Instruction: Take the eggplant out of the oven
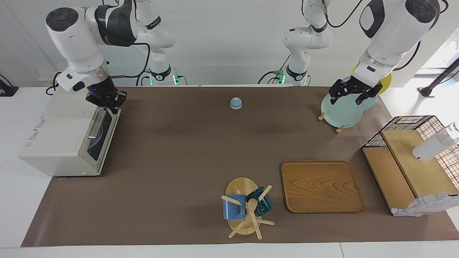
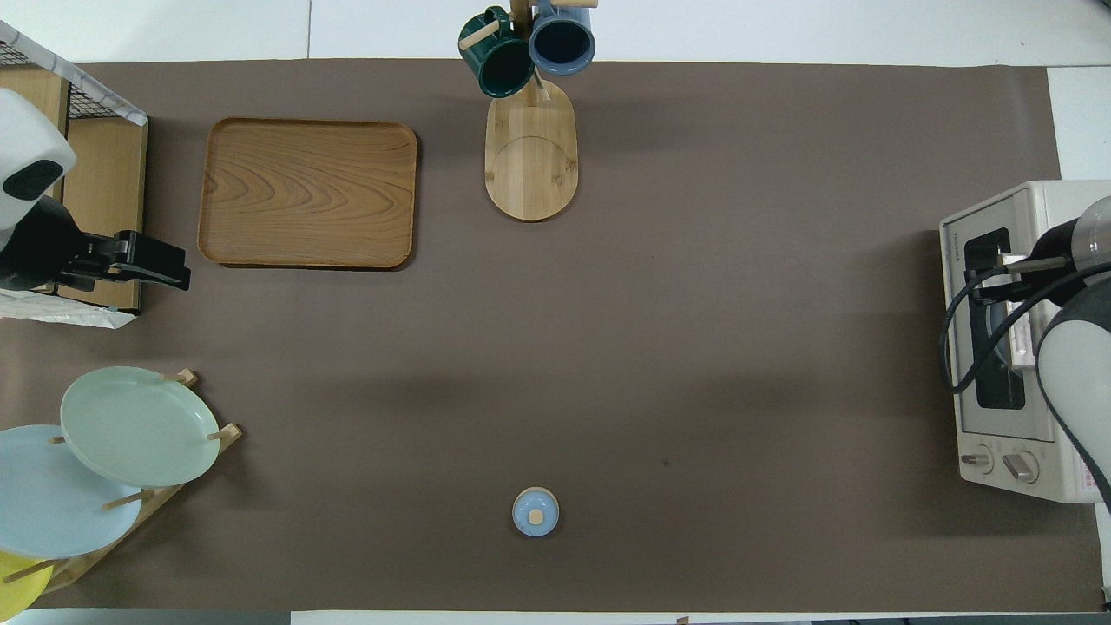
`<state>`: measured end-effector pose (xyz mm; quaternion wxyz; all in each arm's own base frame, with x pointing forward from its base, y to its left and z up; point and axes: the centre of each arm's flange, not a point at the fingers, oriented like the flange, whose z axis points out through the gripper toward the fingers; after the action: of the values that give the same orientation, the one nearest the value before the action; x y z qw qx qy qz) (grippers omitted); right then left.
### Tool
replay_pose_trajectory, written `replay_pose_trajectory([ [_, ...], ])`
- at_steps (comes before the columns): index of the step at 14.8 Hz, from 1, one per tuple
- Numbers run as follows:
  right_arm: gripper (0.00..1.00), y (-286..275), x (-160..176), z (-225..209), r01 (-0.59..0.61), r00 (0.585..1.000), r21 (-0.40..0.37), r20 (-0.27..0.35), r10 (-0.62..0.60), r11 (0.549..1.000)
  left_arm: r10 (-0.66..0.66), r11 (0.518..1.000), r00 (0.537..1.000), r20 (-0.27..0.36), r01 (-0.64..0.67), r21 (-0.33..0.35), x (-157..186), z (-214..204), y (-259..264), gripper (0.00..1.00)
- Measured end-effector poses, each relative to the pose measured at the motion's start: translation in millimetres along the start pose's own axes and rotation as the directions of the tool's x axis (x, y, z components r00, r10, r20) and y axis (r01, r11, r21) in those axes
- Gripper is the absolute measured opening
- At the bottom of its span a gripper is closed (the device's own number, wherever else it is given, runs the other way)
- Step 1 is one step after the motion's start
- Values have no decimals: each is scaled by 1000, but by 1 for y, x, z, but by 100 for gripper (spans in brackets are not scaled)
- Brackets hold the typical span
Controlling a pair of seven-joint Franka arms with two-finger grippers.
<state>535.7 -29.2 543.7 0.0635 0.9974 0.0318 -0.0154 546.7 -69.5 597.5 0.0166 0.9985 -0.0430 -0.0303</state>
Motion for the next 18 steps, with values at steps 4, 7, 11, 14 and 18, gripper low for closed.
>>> replay_pose_trajectory([
  [4, 1, 12, 1, 22, 15, 1000, -87, 1, -15, 996, 0, 1000, 1000, 0, 0, 0, 0, 0, 0, 100],
  [7, 1, 24, 2, 46, 35, 999, -155, 2, -35, 987, 0, 1000, 1000, 0, 0, 0, 0, 0, 0, 100],
  [11, 1, 33, 5, 70, 38, 999, -163, 11, -36, 986, 0, 1000, 1000, 0, 0, 0, 0, 0, 0, 100],
  [14, 1, 33, 3, 78, 55, 998, -169, 25, -51, 984, 0, 1000, 1000, 0, 0, 0, 0, 0, 0, 100],
  [18, 1, 33, 2, 82, 79, 997, -181, 32, -74, 980, 0, 1000, 1000, 0, 0, 0, 0, 0, 0, 100],
])
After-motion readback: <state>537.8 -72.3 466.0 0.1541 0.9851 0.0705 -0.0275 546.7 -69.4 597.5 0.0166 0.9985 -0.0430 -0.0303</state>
